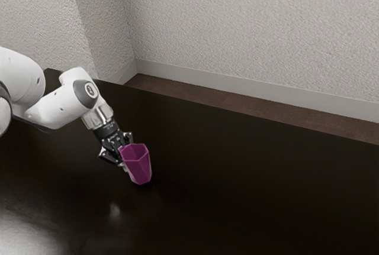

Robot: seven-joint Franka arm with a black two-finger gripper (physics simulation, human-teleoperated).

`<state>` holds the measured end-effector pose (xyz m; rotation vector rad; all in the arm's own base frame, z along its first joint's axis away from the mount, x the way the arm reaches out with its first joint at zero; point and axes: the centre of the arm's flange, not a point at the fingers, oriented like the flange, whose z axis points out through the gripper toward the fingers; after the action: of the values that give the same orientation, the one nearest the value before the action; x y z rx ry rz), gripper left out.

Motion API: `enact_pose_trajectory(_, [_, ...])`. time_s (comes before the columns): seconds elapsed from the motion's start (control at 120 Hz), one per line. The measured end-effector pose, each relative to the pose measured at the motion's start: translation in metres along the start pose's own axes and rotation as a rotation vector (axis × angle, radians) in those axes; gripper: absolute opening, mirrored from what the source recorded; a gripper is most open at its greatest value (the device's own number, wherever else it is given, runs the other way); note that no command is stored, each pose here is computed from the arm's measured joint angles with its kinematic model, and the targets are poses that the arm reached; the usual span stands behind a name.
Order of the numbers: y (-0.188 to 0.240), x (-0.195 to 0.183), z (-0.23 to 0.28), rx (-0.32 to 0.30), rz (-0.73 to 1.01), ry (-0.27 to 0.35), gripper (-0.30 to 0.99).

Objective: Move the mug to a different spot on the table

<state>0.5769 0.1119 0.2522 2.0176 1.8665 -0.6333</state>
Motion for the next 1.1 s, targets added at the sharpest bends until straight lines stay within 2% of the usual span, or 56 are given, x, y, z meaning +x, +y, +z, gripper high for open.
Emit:
enact_pose_trajectory(0.225, [-0.004,0.010,-0.001,0.003,0.011,-0.007,-0.08])
enact_pose_trajectory(0.442, [-0.004,0.011,0.004,-0.026,0.015,-0.048,0.36])
enact_pose_trajectory(0.625, [-0.004,0.011,0.006,-0.033,0.029,-0.060,0.55])
enact_pose_trajectory(0.825, [-0.006,0.019,0.005,-0.036,0.037,-0.057,0.64])
enact_pose_trajectory(1.1, [-0.008,0.032,-0.011,-0.054,0.045,-0.039,0.68])
